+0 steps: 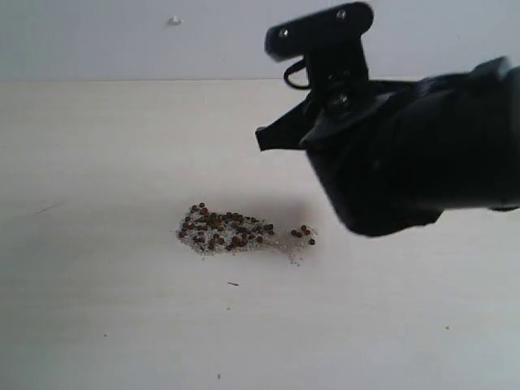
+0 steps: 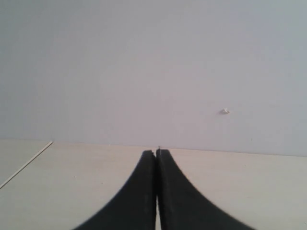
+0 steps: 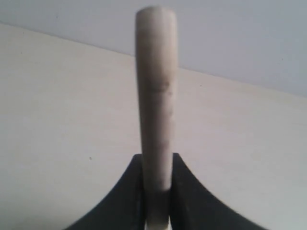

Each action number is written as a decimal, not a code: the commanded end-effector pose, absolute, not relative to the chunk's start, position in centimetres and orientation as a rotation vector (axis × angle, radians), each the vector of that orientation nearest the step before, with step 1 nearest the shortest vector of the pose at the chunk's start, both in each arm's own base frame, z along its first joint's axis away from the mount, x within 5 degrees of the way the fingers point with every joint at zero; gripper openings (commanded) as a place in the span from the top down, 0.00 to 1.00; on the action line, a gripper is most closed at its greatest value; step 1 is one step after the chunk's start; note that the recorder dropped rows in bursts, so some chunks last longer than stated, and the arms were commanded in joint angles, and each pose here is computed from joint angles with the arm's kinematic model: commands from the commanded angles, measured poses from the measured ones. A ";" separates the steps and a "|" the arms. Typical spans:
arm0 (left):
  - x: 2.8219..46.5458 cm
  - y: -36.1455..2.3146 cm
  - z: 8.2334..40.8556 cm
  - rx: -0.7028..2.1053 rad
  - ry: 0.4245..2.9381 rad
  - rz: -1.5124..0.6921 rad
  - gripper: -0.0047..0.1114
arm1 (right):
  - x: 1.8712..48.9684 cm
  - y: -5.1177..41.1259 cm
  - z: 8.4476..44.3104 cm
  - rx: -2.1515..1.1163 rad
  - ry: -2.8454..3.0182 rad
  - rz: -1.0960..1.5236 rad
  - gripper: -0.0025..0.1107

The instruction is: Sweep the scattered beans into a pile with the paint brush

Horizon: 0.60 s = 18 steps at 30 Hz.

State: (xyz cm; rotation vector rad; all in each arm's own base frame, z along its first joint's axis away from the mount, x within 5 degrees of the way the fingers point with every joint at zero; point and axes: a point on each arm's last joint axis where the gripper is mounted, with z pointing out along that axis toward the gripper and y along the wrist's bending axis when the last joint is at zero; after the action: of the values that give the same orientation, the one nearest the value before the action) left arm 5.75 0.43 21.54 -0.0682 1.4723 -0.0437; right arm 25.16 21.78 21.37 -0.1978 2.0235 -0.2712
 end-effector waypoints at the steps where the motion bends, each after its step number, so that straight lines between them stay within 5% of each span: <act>1: 5.7 0.4 21.5 -0.060 1.471 -0.049 0.96 | 24.0 23.4 19.2 -0.148 1.975 -0.331 0.98; 18: 5.7 0.4 21.5 -0.060 1.471 -0.049 0.96 | 21.5 27.1 15.7 -0.109 1.992 -0.259 0.98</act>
State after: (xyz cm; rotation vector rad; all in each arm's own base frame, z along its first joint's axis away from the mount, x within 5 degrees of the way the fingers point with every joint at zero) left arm 5.75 0.43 21.54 -0.0682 1.4723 -0.0437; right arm 21.34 26.47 15.29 -0.1294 1.9926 -0.3020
